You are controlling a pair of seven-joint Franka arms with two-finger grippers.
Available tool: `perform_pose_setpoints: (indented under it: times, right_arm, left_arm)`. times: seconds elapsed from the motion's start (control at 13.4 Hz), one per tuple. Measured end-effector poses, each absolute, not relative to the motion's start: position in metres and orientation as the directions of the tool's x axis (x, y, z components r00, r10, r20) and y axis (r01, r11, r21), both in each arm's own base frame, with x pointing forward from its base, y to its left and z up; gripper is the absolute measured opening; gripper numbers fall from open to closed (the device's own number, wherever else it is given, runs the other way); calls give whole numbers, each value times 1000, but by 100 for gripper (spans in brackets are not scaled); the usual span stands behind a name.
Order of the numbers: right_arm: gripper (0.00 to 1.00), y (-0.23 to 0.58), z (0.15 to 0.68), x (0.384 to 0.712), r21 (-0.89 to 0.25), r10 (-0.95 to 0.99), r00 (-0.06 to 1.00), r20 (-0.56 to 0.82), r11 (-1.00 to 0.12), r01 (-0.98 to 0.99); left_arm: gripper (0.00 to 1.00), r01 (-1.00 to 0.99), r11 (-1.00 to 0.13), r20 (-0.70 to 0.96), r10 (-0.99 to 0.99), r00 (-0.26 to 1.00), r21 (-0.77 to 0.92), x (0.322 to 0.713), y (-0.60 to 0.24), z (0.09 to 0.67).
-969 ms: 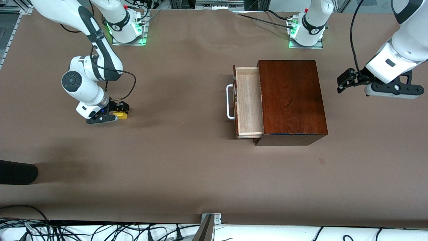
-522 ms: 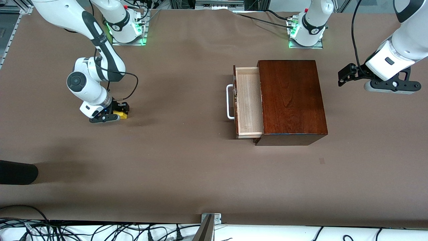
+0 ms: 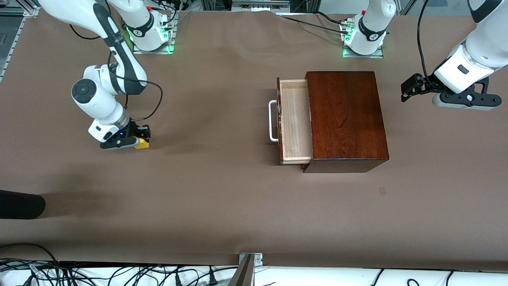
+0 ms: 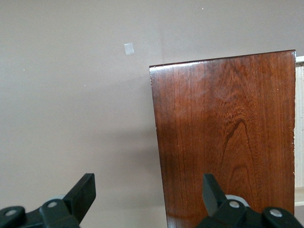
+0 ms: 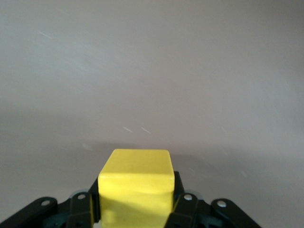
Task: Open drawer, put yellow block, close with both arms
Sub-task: 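Carry the yellow cube with the right gripper over the open drawer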
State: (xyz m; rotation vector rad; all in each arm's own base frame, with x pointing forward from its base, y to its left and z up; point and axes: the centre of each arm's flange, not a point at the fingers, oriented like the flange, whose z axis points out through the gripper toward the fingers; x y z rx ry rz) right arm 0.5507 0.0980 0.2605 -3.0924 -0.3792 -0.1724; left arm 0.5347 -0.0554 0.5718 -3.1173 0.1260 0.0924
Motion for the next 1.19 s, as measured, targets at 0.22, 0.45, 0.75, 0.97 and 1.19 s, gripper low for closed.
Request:
perform_pose_setpoints:
  times: [0.22,0.45,0.75,0.97,1.19]
  right_arm:
    - [55,188,331,579,-34,366,925,103,-928,371]
    - [55,278,383,580,-41,485,866,122,-869,493]
    - [55,400,416,561,-54,641,757,125,-758,650]
    - [55,477,416,546,-56,728,663,173,-665,745]
    - [55,531,430,519,-15,842,491,222,-501,865]
  left_arm:
    - [100,-89,-996,-60,-88,994,-17,536,-56,571]
    - [100,-93,-996,-62,-91,994,-17,537,-56,570]
    - [100,-95,-995,-63,-94,994,-17,538,-57,569]
    - [100,-95,-995,-63,-94,994,-17,538,-57,569]
    - [100,-96,-995,-62,-95,994,-17,538,-57,570]
